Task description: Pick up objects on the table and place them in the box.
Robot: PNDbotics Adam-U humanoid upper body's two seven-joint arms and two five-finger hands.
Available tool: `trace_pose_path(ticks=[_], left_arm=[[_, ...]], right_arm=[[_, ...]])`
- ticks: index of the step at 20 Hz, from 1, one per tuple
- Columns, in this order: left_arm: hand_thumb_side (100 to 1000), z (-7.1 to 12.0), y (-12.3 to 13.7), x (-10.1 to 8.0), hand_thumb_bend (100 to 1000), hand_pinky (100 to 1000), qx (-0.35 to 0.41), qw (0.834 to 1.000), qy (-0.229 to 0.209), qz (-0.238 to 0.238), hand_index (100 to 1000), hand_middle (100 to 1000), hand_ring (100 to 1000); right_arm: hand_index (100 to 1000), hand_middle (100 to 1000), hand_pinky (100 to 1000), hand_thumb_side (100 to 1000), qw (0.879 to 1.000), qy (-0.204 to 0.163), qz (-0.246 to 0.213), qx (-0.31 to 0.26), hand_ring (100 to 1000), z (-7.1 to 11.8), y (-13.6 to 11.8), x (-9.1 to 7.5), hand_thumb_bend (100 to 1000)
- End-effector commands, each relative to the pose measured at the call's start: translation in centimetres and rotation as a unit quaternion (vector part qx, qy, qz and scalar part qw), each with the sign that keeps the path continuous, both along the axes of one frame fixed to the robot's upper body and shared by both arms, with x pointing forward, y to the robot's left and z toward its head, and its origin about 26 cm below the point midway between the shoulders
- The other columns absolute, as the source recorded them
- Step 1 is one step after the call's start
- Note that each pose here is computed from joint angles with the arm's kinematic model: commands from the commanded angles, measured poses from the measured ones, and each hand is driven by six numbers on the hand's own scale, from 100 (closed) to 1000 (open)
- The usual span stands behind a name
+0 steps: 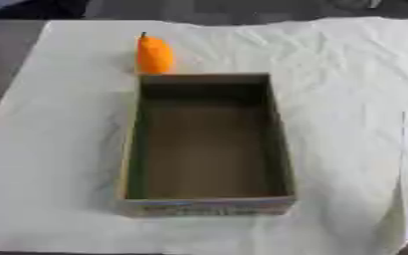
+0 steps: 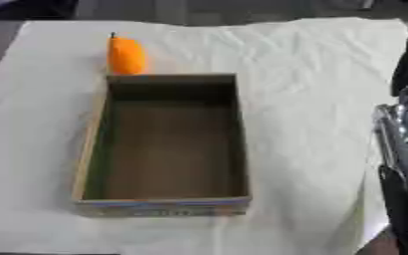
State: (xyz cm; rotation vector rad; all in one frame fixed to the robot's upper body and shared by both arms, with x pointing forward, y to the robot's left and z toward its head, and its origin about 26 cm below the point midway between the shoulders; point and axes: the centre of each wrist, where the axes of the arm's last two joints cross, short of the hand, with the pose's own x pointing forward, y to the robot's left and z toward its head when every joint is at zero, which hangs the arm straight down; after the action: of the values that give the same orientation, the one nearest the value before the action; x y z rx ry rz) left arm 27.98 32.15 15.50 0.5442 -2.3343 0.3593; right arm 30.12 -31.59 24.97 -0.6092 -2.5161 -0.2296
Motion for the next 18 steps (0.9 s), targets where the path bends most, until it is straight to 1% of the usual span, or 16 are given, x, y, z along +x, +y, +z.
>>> trace_pose_path(ticks=[1,2,6,9,11,14,18], left_arm=[[689,2.3,0.8,0.0,100,325,0.042,0.998,-0.037,0.003,659,677,425],[680,2.8,1.0,0.0,100,326,0.053,0.998,-0.045,0.004,684,694,440],[662,5.1,1.7,0.3,100,334,0.095,0.992,-0.078,0.015,718,717,460],[645,6.6,2.0,0.6,100,344,0.134,0.986,-0.095,0.023,744,737,501],[644,7.6,2.3,0.9,105,350,0.165,0.981,-0.099,0.031,761,741,512],[629,8.8,3.5,1.9,146,352,0.216,0.971,-0.085,0.062,780,737,515],[627,9.7,5.5,3.6,156,350,0.275,0.954,-0.046,0.108,794,732,514]], right_arm=[[834,560,830,1000,1.000,-0.013,0.007,-0.012,1000,0.7,0.2,-0.4,100],[833,561,830,1000,1.000,-0.014,0.009,-0.014,1000,0.7,0.2,-0.4,100],[831,562,830,1000,0.999,-0.018,0.015,-0.026,1000,0.8,0.4,-0.3,100],[830,562,830,1000,0.999,-0.019,0.018,-0.032,1000,0.8,0.4,-0.3,100],[830,562,830,1000,0.999,-0.019,0.019,-0.034,1000,0.8,0.5,-0.3,100],[830,562,831,1000,0.999,-0.019,0.020,-0.037,1000,0.8,0.5,-0.3,100],[830,562,832,1000,0.999,-0.018,0.022,-0.041,1000,0.8,0.5,-0.3,100]])
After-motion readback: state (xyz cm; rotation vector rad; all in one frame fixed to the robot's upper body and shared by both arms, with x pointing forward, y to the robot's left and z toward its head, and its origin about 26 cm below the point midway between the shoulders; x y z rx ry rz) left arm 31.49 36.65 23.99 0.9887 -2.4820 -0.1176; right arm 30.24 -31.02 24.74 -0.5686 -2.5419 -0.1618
